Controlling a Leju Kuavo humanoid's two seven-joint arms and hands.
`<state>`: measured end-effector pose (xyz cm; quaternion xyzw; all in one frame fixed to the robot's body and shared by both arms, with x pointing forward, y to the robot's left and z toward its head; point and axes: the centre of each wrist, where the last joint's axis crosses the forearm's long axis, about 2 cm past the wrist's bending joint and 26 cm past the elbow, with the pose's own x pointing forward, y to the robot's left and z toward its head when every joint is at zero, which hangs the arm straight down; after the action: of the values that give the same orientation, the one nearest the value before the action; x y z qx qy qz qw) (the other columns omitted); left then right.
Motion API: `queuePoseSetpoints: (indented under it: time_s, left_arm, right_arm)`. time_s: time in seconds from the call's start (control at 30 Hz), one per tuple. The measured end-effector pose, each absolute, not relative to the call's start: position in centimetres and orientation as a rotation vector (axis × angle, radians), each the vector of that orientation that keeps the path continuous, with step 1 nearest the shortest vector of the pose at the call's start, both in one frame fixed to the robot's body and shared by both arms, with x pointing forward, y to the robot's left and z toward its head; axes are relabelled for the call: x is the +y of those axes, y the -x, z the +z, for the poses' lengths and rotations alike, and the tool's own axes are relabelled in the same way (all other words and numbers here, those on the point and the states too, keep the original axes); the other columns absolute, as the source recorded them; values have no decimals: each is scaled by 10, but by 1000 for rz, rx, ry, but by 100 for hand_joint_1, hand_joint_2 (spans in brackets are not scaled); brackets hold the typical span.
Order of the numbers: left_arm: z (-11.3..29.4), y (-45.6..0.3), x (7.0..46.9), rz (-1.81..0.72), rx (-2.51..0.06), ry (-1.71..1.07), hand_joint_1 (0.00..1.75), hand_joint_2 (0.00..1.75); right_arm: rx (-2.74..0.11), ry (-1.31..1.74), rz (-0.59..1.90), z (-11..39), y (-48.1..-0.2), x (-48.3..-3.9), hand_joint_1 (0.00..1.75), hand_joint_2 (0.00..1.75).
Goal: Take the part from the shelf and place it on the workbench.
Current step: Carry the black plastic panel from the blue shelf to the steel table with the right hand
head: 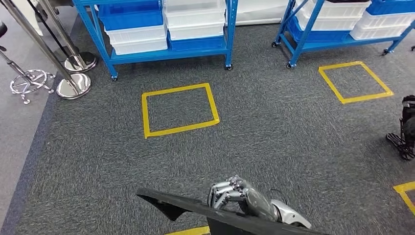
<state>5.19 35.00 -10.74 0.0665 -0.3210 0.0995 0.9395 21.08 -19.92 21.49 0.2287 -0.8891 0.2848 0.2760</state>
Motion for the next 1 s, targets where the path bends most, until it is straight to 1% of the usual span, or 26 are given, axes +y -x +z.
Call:
queuePoseSetpoints:
  time_s: [0.2,0.8,1.0]
  left_arm:
    - [-108,-54,345,201,-651,-124,0,175]
    - [-108,-49,351,209,-636,-143,0,175]
    - [-107,-55,353,209,-650,-144,0,175]
  right_arm:
    - [-2396,-624,794,217,-214,-196,175,175]
    - [-2489,-619,754,227,-210,-195,175,175]
    - [-2512,-595,746,231,-208,-196,175,175]
